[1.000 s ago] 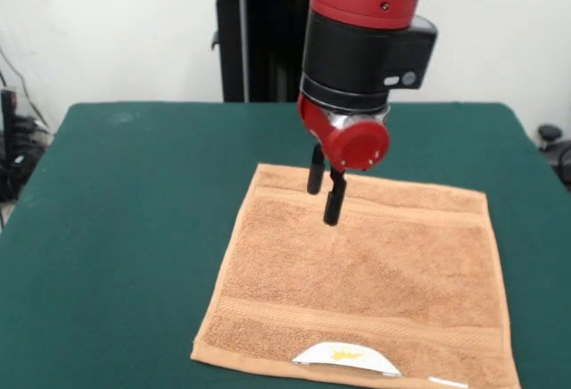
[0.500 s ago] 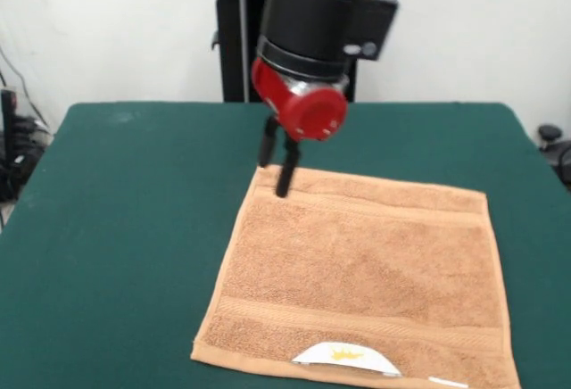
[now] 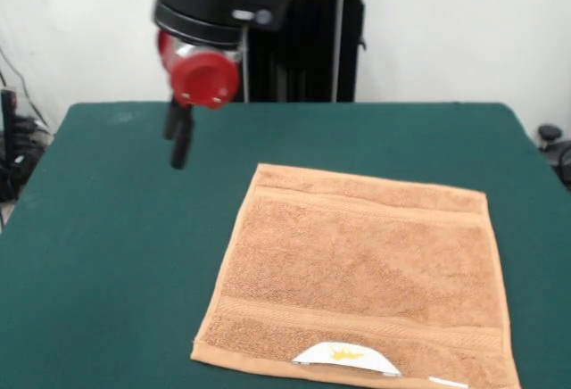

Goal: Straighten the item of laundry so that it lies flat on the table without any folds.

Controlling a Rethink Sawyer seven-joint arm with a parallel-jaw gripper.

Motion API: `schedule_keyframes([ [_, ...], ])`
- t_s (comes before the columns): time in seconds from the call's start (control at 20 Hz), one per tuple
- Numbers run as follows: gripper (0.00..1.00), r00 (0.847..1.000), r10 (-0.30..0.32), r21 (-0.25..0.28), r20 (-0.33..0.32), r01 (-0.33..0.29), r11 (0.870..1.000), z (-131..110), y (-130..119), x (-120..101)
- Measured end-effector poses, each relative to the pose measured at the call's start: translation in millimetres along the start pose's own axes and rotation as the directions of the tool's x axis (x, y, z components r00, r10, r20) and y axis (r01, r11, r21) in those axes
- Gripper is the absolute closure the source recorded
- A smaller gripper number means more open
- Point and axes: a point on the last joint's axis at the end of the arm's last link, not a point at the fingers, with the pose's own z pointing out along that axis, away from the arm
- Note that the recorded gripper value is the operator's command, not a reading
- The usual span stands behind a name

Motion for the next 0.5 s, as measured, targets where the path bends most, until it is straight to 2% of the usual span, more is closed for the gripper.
schedule_keyframes([
  [0.15, 0.00, 1.000, 0.003, 0.007, 0.008, -0.003, 1.000, 2.3, -6.2, -10.6],
  [0.5, 0.00, 1.000, -0.023, 0.017, 0.013, 0.023, 1.000, 6.6, -9.9, -9.3],
])
